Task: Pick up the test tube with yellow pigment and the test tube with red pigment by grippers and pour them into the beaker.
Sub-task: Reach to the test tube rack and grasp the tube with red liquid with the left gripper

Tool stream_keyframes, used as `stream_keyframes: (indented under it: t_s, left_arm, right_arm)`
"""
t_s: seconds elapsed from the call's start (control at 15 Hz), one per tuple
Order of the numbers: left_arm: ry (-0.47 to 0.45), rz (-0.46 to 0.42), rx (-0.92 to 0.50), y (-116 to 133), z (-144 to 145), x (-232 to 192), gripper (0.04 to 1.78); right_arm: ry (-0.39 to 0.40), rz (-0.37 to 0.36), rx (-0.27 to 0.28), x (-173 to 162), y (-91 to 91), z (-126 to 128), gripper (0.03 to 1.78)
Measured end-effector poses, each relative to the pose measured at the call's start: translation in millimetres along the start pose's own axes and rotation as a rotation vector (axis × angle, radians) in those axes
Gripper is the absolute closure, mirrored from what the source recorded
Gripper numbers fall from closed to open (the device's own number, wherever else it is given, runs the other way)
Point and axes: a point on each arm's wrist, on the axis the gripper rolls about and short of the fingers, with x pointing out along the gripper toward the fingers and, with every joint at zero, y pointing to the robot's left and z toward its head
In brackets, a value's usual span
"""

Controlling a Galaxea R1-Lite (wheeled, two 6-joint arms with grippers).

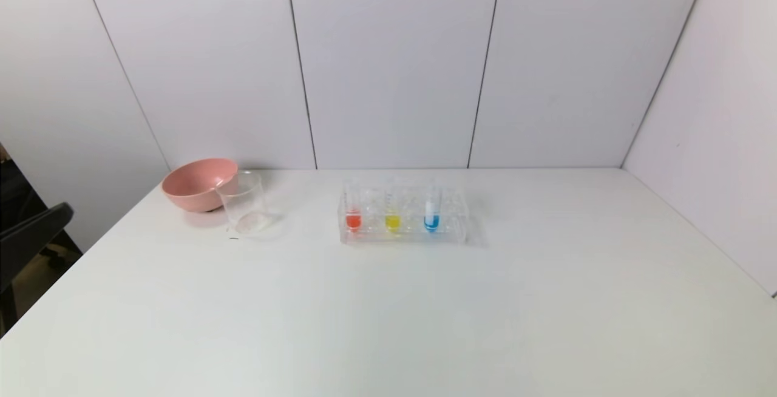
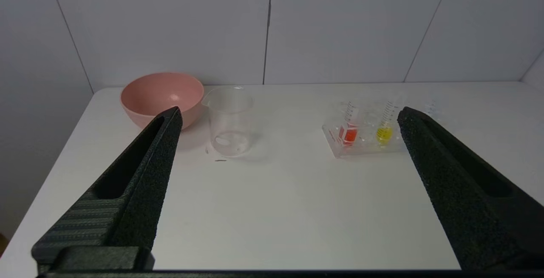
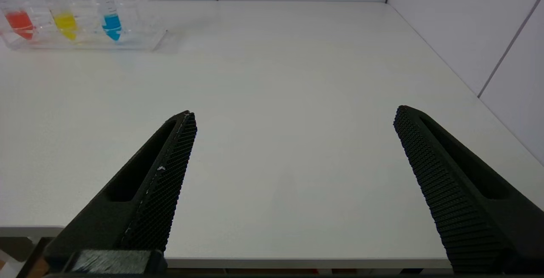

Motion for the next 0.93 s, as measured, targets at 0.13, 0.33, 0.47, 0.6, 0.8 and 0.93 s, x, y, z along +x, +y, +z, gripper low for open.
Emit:
stream_keyframes:
  t_s: [0.13,0.33,0.47,0.6,0.8,0.93]
  left_arm:
    - [0.034,-0.028,-0.006,0.3,-0.8,35.3,0.04]
    - [0.054,-0.059,-0.009,-5.8,-10.2,88.6,0.04]
    - [0.044,-0.062,-0.008,-15.2,-19.2,121.4,0.04]
    - [0.030,-0.057,-0.010,-29.9,-29.9,151.8,0.04]
    - [0.031,-0.036,-0.007,-57.1,-49.3,189.3,0.04]
    - [0.028,-0.027,-0.001,-73.1,-62.3,208.3,0.04]
  right_arm:
    - [0.000,0.000,0.000,0.0,0.0,0.0,0.11]
    - [0.000,0.000,0.000,0.0,0.0,0.0,0.11]
    - [0.000,0.000,0.000,0.0,0.0,0.0,0.11]
    - [0.000,0.000,0.000,0.0,0.0,0.0,0.11]
    - [0.000,0.000,0.001,0.0,0.0,0.0,0.11]
    - [0.000,0.000,0.000,0.0,0.0,0.0,0.11]
